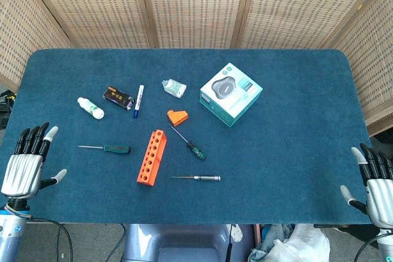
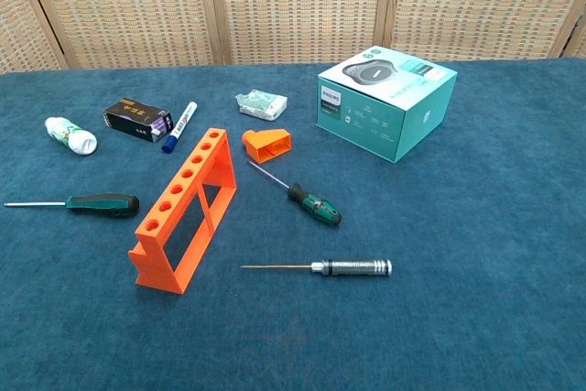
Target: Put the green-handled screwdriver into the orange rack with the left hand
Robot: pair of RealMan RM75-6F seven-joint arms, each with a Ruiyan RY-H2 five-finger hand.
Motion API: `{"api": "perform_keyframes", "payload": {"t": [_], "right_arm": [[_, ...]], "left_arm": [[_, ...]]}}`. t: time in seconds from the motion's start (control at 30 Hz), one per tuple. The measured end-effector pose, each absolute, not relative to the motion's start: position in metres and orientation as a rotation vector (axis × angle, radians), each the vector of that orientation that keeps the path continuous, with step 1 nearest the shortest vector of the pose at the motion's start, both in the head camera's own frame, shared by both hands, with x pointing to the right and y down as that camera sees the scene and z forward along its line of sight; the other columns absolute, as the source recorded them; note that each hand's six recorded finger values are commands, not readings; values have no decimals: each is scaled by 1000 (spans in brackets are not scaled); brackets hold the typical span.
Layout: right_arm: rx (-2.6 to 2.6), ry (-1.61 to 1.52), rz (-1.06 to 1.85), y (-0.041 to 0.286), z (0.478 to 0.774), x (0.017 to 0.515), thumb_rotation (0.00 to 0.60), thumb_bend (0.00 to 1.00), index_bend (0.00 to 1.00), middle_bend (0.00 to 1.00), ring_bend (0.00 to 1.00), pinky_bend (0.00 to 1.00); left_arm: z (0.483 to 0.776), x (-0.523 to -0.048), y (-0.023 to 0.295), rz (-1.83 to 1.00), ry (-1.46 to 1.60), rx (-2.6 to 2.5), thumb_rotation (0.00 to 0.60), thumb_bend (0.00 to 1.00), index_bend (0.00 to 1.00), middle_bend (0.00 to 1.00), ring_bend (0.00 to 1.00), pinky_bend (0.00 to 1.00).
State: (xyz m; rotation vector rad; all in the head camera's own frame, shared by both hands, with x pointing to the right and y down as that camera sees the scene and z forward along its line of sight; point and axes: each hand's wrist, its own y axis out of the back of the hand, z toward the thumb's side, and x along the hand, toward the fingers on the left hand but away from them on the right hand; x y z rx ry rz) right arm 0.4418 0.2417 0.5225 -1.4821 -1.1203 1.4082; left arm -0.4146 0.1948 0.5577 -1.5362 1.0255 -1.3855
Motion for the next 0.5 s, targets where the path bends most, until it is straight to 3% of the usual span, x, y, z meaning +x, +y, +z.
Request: {"api": "perform_keyframes", "payload": {"t": [0.5], "right_arm": [[-1487,-1119,1419,242,523,442,600,258,0,0,0,0]], "left_arm": [[560,-413,194,-1383,1022,-1549,600,125,83,0,0,0]]}}
